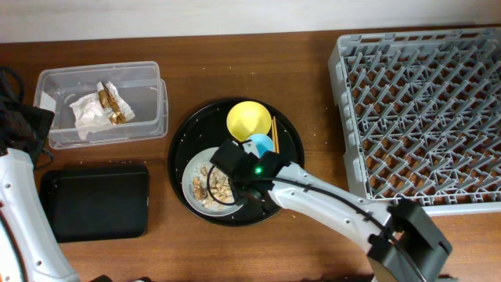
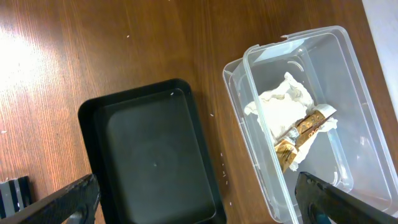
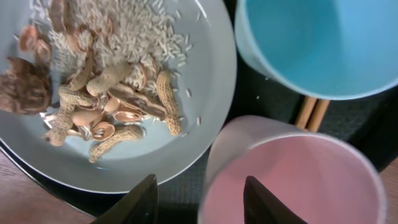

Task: Sort waste into correct bins and load items into the dishwasher rack
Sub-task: 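Reach the right gripper to the pink cup and grasp it, then carry the pink cup to the rack's right side and release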

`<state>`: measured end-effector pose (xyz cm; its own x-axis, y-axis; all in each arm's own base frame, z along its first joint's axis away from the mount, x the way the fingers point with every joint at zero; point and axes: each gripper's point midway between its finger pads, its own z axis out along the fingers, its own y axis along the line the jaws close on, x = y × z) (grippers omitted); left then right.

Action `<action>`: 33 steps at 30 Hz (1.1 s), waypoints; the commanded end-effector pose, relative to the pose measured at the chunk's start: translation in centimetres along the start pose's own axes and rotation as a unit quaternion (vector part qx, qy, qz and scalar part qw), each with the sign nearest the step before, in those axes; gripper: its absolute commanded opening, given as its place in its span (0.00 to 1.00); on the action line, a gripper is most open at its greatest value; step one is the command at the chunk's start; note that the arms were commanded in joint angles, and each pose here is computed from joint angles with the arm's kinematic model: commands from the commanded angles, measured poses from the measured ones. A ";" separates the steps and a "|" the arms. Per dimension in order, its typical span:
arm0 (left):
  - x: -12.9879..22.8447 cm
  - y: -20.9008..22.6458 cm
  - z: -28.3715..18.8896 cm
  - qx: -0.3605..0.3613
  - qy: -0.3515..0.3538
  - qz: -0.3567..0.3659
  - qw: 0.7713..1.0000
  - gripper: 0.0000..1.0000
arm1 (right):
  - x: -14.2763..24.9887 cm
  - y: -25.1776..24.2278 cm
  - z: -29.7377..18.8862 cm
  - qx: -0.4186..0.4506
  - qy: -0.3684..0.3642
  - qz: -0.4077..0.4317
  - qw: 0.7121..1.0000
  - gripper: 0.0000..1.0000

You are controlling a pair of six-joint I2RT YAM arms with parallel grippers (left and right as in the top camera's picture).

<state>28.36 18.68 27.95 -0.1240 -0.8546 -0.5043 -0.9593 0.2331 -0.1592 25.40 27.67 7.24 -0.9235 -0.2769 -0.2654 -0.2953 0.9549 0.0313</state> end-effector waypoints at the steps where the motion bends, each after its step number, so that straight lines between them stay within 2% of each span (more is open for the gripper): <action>1: -0.3 0.1 -0.1 -0.001 -0.007 -0.003 1.000 0.99 | 0.0 0.0 0.1 0.012 -0.004 0.011 1.000 0.37; 3: -0.3 0.1 -0.1 -0.001 -0.007 -0.003 1.000 0.99 | 0.1 -0.4 0.2 0.024 -0.006 0.025 0.999 0.31; 4: -0.3 0.1 -0.1 -0.001 -0.007 -0.003 1.000 0.99 | 0.1 -0.5 0.2 0.025 -0.007 0.027 0.999 0.20; 5: -0.3 0.1 -0.1 -0.001 -0.007 -0.003 1.000 0.99 | 0.3 -0.5 0.2 0.025 -0.003 0.033 0.999 0.18; 12: -0.3 0.1 -0.1 -0.001 -0.007 -0.003 1.000 0.99 | 1.3 0.1 0.9 0.043 0.003 0.031 0.999 0.16; 14: -0.3 0.1 -0.1 -0.001 -0.007 -0.003 1.000 0.99 | 1.3 0.1 0.9 0.043 0.002 0.030 0.999 0.06; 16: -0.3 0.1 -0.1 -0.001 -0.007 -0.003 1.000 0.99 | 1.0 0.1 0.7 0.042 0.000 0.032 0.999 0.04; 19: -0.3 0.1 -0.1 -0.001 -0.007 -0.003 1.000 0.99 | -0.5 0.4 -2.6 0.035 -0.017 0.024 0.999 0.04; 21: -0.3 0.1 -0.1 -0.001 -0.007 -0.003 1.000 0.99 | -2.3 -1.1 -7.5 0.057 -0.038 0.017 0.998 0.04; 23: -0.3 0.1 -0.1 -0.001 -0.007 -0.003 1.000 0.99 | -5.6 -3.9 -13.9 0.045 -0.084 0.005 0.995 0.04; 25: -0.3 0.1 -0.1 -0.001 -0.007 -0.003 1.000 0.99 | -7.4 -8.4 -17.3 0.033 -0.116 0.025 0.992 0.04; 28: -0.3 0.1 -0.1 -0.001 -0.007 -0.003 1.000 0.99 | -8.0 -16.7 -19.8 -0.047 -0.124 0.073 0.988 0.04; 30: -0.3 0.1 -0.1 -0.001 -0.007 -0.003 1.000 0.99 | -8.1 -21.5 -21.2 -0.139 -0.160 0.063 0.975 0.04; 31: -0.3 0.1 -0.1 -0.001 -0.007 -0.003 1.000 0.99 | -7.7 -25.4 -22.1 -0.190 -0.205 0.065 0.958 0.04; 33: -0.3 0.1 -0.1 -0.001 -0.007 -0.003 1.000 0.99 | -6.4 -32.0 -21.1 -0.164 -0.213 0.138 0.953 0.04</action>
<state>28.36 18.68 27.95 -0.1240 -0.8546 -0.5043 -0.9593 0.2331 -0.1592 35.09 -0.91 28.34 -0.8445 0.1003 -0.5260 -0.1271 0.9167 0.3789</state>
